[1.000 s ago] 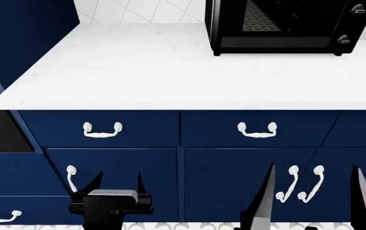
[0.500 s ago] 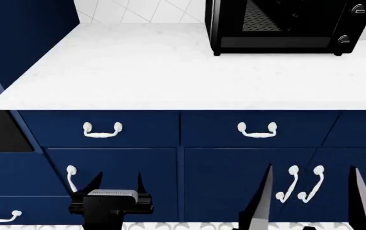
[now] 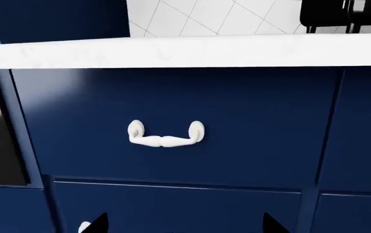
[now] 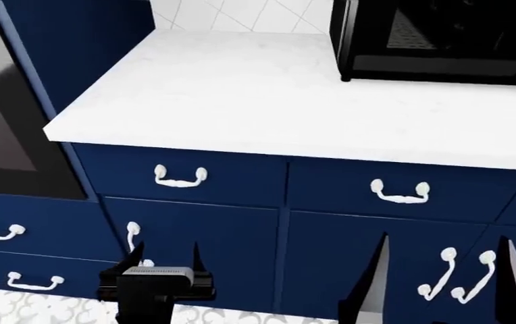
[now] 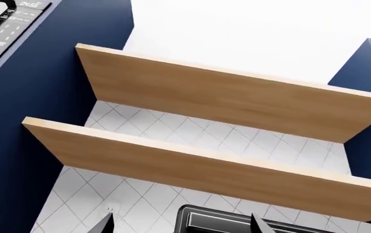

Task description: Open the oven door

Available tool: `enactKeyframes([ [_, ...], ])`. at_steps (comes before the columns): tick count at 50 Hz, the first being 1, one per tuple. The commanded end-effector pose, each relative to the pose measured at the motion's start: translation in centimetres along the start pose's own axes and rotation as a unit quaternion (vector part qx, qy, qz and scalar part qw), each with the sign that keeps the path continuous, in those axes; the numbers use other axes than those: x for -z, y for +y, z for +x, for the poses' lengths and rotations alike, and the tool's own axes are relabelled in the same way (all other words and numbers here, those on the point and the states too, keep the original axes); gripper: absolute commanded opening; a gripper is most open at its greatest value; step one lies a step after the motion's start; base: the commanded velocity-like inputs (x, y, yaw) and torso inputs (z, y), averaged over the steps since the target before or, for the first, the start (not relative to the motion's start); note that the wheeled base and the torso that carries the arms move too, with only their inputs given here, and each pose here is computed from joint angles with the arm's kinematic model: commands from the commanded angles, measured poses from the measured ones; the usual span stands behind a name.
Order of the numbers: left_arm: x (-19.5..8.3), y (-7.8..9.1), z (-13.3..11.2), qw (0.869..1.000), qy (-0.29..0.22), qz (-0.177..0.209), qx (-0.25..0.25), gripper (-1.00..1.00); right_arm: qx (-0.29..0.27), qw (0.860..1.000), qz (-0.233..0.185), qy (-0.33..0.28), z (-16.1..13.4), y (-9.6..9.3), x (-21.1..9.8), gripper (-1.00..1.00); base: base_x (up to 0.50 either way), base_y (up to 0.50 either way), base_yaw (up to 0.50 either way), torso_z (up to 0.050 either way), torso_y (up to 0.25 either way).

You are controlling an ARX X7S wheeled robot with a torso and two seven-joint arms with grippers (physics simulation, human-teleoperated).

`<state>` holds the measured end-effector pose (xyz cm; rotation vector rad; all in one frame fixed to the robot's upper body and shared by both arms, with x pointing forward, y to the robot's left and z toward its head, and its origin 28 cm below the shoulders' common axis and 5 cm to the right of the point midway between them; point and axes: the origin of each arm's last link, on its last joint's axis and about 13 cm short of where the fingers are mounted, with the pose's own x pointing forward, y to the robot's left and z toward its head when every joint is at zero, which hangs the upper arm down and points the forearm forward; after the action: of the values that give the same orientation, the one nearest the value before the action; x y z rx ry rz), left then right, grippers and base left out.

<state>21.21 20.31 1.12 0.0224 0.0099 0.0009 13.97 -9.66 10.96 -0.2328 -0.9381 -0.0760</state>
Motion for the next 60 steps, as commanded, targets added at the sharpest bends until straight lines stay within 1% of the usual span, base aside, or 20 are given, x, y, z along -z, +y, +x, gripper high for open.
enactKeyframes([
  [1, -0.02, 0.04, -0.04, 1.000, 0.000, 0.000, -0.001, 1.00, 0.000, 1.000, 0.002, -0.002, 0.00, 0.01, -0.08, 1.00, 0.00, 0.00, 0.39, 0.000, 0.000],
  [60, 0.01, 0.06, -0.07, 1.000, -0.001, 0.000, -0.002, 1.00, -0.003, 1.000, 0.007, -0.003, -0.02, 0.03, -0.07, 1.00, 0.00, 0.00, 0.39, 0.000, 0.000],
])
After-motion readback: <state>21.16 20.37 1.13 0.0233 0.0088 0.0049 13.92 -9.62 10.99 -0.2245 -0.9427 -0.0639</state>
